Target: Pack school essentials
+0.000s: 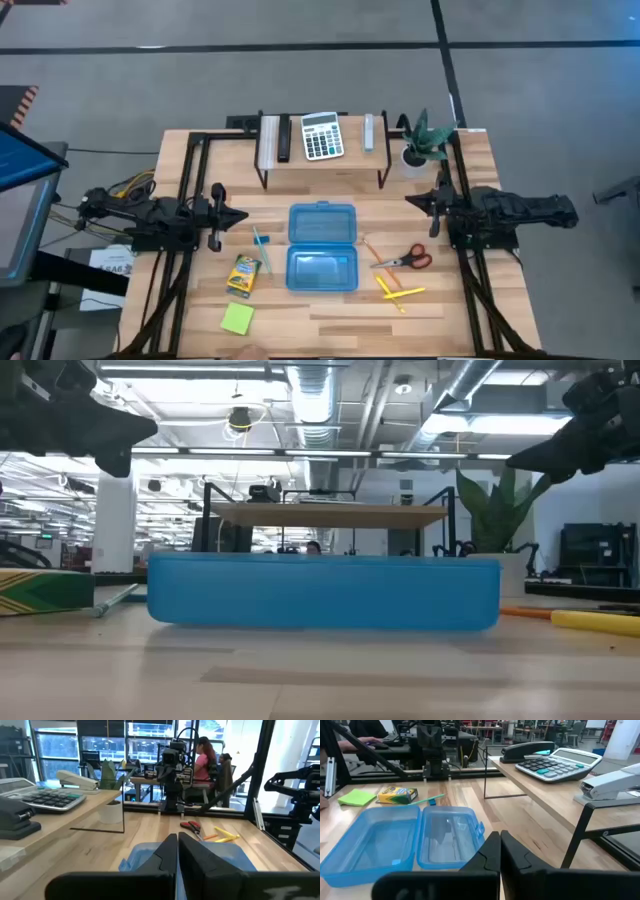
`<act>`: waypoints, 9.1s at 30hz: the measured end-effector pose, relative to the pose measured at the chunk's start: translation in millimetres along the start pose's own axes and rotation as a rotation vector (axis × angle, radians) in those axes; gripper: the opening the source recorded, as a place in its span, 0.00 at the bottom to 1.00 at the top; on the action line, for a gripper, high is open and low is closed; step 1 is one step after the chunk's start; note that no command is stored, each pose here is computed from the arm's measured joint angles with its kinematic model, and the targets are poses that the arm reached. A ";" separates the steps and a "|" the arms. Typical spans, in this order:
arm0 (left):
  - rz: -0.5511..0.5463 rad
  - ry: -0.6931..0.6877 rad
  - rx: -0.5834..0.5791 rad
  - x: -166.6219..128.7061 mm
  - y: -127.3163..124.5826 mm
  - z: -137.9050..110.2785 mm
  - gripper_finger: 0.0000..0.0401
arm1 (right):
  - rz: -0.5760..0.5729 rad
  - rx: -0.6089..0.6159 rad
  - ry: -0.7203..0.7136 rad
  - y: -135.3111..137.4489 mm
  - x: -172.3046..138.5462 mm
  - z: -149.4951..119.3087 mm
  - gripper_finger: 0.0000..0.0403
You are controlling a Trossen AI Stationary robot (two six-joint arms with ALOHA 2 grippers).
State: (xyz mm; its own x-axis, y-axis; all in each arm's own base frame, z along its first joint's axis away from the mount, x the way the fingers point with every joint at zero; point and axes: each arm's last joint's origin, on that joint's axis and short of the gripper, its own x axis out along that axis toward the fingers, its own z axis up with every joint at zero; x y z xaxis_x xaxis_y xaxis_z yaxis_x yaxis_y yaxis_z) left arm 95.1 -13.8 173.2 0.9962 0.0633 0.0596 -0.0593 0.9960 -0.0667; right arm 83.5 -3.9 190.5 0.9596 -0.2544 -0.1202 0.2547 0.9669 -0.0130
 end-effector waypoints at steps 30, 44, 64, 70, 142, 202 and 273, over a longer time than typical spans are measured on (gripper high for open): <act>0.000 0.000 0.000 0.0 0.0 0.0 0.01 | 0.000 0.000 -0.001 0.0 -0.1 0.1 0.03; 0.000 -0.001 -0.001 0.0 0.0 0.1 0.01 | 0.000 0.000 0.000 0.0 0.0 0.0 0.03; 0.000 -0.001 -0.001 0.0 0.0 0.1 0.01 | 0.000 0.000 0.000 0.0 0.0 0.0 0.03; 0.000 0.000 0.000 0.0 0.0 0.0 0.01 | 0.000 0.000 0.000 0.0 0.0 0.0 0.03; 0.000 0.000 0.000 0.0 0.0 0.0 0.01 | 0.003 0.006 -0.015 0.1 0.0 1.5 0.03; 0.006 -0.001 0.011 0.0 0.2 0.1 0.01 | 0.136 0.110 0.312 37.7 27.2 96.0 0.21; 0.007 -0.007 -0.029 0.0 0.2 0.6 0.01 | 0.218 0.173 0.676 55.9 36.2 73.5 0.21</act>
State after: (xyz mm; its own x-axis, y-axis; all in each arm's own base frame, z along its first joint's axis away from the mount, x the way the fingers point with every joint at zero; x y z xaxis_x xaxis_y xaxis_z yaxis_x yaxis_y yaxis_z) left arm 95.1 -13.6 173.8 0.9953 0.0711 0.0664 -0.0645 0.9933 -0.0958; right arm 141.2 39.6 258.4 0.7218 0.0641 -0.6892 0.1352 0.9634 0.2313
